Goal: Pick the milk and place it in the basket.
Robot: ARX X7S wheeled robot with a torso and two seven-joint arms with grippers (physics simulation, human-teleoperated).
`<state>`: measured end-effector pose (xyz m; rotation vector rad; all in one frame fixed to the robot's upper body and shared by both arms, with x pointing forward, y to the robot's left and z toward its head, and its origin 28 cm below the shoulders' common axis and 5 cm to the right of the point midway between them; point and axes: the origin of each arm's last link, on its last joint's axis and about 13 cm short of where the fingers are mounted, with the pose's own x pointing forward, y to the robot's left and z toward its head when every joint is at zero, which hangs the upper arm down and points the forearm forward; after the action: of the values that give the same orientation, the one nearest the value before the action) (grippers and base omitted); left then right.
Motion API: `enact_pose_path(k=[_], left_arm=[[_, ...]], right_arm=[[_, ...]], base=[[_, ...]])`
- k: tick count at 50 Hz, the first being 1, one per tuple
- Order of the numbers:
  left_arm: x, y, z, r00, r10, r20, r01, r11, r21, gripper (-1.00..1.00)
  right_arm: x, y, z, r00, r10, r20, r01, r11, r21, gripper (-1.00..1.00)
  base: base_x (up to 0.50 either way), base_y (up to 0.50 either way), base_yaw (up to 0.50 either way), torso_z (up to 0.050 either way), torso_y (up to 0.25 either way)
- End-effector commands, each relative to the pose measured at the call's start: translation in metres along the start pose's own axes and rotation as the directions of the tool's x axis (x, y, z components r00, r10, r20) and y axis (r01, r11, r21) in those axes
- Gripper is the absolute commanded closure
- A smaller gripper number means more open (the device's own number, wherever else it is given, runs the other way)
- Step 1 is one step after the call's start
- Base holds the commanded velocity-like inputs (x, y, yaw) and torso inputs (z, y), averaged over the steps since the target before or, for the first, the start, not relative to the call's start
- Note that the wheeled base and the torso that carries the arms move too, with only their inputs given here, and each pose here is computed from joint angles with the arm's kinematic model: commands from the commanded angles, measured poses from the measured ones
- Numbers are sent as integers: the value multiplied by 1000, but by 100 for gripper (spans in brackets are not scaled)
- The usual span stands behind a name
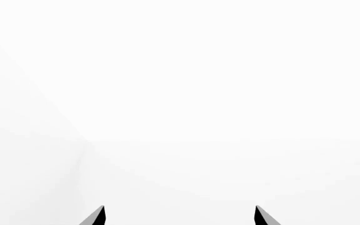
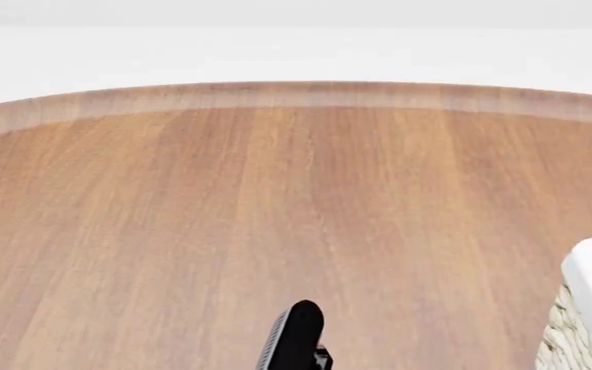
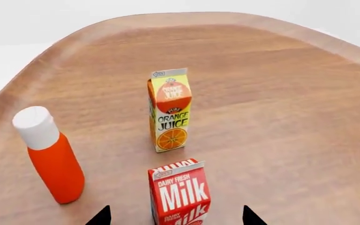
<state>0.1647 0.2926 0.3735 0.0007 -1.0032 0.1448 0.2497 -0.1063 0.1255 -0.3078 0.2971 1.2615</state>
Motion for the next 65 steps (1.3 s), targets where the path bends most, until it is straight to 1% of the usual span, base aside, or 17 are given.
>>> enact_pose_path(k=[1, 6, 11, 14, 50, 65], left_arm=[[0, 0, -1, 1000, -1, -2, 1, 1000, -1, -100], [0, 0, -1, 1000, -1, -2, 1, 1000, 0, -100], [0, 0, -1, 1000, -1, -2, 1, 1000, -1, -100], [0, 0, -2, 1000, -2, -3, 2, 1000, -1, -100], [0, 0, -2, 1000, -2, -3, 2, 1000, -1, -100], [1, 0, -2, 1000, -3, -3, 3, 1000, -2, -100]], right_arm=[[10, -2, -9, 1000, 12, -18, -12, 1000, 17, -100], [11, -8, -10, 1000, 2, -15, -2, 999, 32, -100], [13, -8, -12, 1000, 8, -18, -8, 999, 35, -100], [13, -7, -12, 1000, 1, -29, 0, 1000, 10, -100], [13, -7, -12, 1000, 1, -29, 0, 1000, 10, -100], [22, -13, -16, 998, 43, -35, -41, 998, 36, -100]], base=[[0, 0, 0, 0, 0], [0, 0, 0, 0, 0], [0, 0, 0, 0, 0], [0, 0, 0, 0, 0], [0, 0, 0, 0, 0], [0, 0, 0, 0, 0]])
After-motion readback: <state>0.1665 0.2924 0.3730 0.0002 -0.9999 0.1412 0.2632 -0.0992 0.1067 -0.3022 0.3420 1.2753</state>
